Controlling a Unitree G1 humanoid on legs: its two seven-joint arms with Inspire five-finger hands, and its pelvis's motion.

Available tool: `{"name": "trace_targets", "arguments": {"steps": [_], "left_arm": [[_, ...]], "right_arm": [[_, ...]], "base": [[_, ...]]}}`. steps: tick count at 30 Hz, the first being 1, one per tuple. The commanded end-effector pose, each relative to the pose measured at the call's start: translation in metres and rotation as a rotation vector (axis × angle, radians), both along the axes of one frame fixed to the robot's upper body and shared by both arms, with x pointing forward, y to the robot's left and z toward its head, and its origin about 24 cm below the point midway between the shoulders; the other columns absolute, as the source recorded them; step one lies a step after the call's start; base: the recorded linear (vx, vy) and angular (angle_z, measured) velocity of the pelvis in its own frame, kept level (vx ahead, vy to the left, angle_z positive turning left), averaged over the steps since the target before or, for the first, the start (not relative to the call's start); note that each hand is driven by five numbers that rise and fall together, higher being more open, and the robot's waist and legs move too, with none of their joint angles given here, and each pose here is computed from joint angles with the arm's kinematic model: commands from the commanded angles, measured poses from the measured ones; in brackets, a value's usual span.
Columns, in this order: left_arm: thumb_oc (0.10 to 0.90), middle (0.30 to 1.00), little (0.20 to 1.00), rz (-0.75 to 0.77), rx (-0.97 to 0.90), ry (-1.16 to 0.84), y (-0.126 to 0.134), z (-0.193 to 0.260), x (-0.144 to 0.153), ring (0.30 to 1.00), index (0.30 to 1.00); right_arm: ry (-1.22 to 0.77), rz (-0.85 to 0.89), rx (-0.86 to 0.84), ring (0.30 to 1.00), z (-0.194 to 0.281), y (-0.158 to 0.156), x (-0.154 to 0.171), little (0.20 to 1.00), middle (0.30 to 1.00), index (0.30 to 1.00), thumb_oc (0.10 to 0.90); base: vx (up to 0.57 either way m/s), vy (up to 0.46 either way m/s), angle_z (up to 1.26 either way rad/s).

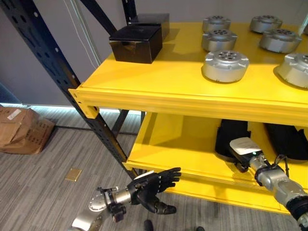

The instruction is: Move parts from the plastic box to the shelf.

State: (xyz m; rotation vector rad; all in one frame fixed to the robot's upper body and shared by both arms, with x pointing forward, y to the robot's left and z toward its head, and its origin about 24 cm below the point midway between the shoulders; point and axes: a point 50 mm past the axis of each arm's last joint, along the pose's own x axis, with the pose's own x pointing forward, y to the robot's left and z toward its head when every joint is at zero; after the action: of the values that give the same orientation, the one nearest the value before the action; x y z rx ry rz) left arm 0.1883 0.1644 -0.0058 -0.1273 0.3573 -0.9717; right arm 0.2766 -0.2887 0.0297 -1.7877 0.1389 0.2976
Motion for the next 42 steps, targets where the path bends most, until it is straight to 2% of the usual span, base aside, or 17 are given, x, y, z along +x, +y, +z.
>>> {"name": "trace_targets", "arguments": {"steps": [1, 10, 20, 25, 34, 35, 37, 38, 42], "left_arm": [[0.9, 1.0, 1.0, -0.044, -0.076, -0.235, -0.007, 0.043, 0.026, 1.0, 1.0], [0.9, 1.0, 1.0, -0.045, -0.073, -0.229, -0.006, 0.043, 0.026, 1.0, 1.0], [0.9, 1.0, 1.0, -0.055, -0.069, -0.226, -0.007, 0.042, 0.027, 1.0, 1.0], [0.9, 1.0, 1.0, -0.071, -0.066, -0.225, -0.009, 0.042, 0.029, 1.0, 1.0], [0.9, 1.0, 1.0, -0.08, -0.069, -0.218, -0.012, 0.042, 0.03, 1.0, 1.0], [0.9, 1.0, 1.0, -0.083, -0.07, -0.218, -0.013, 0.042, 0.03, 1.0, 1.0], [0.9, 1.0, 1.0, -0.083, -0.071, -0.218, -0.014, 0.042, 0.031, 1.0, 1.0], [0.9, 1.0, 1.0, -0.083, -0.071, -0.217, -0.014, 0.041, 0.031, 1.0, 1.0], [0.9, 1.0, 1.0, -0.082, -0.072, -0.215, -0.015, 0.041, 0.032, 1.0, 1.0]], "right_arm": [[-0.155, 0.061, -0.048, 1.0, 0.043, 0.003, 0.028, 1.0, 1.0, 1.0, 0.9], [-0.094, 0.106, -0.111, 1.0, 0.046, 0.007, 0.028, 1.0, 1.0, 1.0, 0.9], [0.052, -0.111, -0.204, 1.0, 0.029, -0.016, 0.026, 1.0, 1.0, 1.0, 0.9], [0.093, -0.25, -0.124, 1.0, 0.017, -0.024, 0.027, 1.0, 1.0, 1.0, 0.9], [0.123, -0.357, 0.067, 1.0, 0.001, -0.017, 0.027, 1.0, 1.0, 1.0, 0.9], [0.128, -0.364, 0.08, 0.778, 0.0, -0.015, 0.029, 0.778, 0.778, 0.778, 0.741], [0.138, -0.367, 0.093, 0.415, -0.003, -0.011, 0.03, 0.415, 0.415, 0.415, 0.482], [0.141, -0.368, 0.1, 0.3, -0.004, -0.01, 0.03, 0.3, 0.3, 0.3, 0.4], [0.137, -0.353, 0.097, 0.3, -0.004, -0.007, 0.032, 0.3, 0.3, 0.3, 0.4]], "base": [[0.0, 0.0, 0.0], [0.0, 0.0, 0.0], [0.0, 0.0, 0.0], [0.0, -0.004, -0.01], [0.0, -0.001, 0.0], [0.0, 0.0, 0.0], [0.0, 0.0, 0.0], [0.0, 0.0, 0.0], [0.0, 0.0, 0.0]]}}
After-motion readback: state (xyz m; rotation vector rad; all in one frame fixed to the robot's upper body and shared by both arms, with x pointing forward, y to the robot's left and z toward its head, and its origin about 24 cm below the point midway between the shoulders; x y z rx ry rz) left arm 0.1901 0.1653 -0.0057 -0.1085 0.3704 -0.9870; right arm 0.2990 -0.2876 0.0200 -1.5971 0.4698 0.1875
